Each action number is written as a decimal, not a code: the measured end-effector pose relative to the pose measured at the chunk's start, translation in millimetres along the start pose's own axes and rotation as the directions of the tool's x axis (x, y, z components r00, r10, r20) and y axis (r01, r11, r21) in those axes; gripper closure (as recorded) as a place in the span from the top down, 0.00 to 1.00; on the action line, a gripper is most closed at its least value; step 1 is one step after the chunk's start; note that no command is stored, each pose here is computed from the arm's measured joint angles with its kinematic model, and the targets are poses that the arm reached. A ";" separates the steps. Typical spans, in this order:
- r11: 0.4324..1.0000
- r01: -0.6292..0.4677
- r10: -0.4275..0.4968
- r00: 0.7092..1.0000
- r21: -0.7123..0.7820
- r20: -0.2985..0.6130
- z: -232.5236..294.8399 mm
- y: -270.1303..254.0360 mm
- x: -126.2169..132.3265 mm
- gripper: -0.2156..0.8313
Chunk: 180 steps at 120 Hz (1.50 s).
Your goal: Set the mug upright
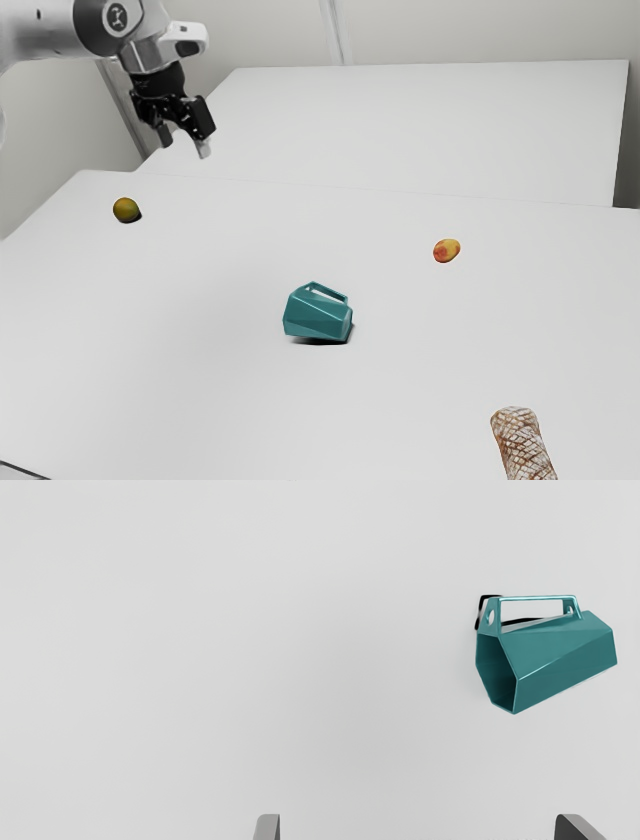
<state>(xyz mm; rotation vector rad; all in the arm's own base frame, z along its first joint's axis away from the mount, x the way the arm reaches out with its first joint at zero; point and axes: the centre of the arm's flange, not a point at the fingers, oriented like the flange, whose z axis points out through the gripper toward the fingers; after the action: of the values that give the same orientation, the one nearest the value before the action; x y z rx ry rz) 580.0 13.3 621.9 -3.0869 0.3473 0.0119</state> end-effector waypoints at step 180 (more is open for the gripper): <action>0.511 0.356 -0.245 0.933 -0.783 0.264 310.2 24.8 -12.3 0.79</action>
<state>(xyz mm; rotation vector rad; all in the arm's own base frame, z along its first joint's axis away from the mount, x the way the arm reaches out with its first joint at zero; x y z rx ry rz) 561.4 3.0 311.2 -4.0012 -0.3513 0.5021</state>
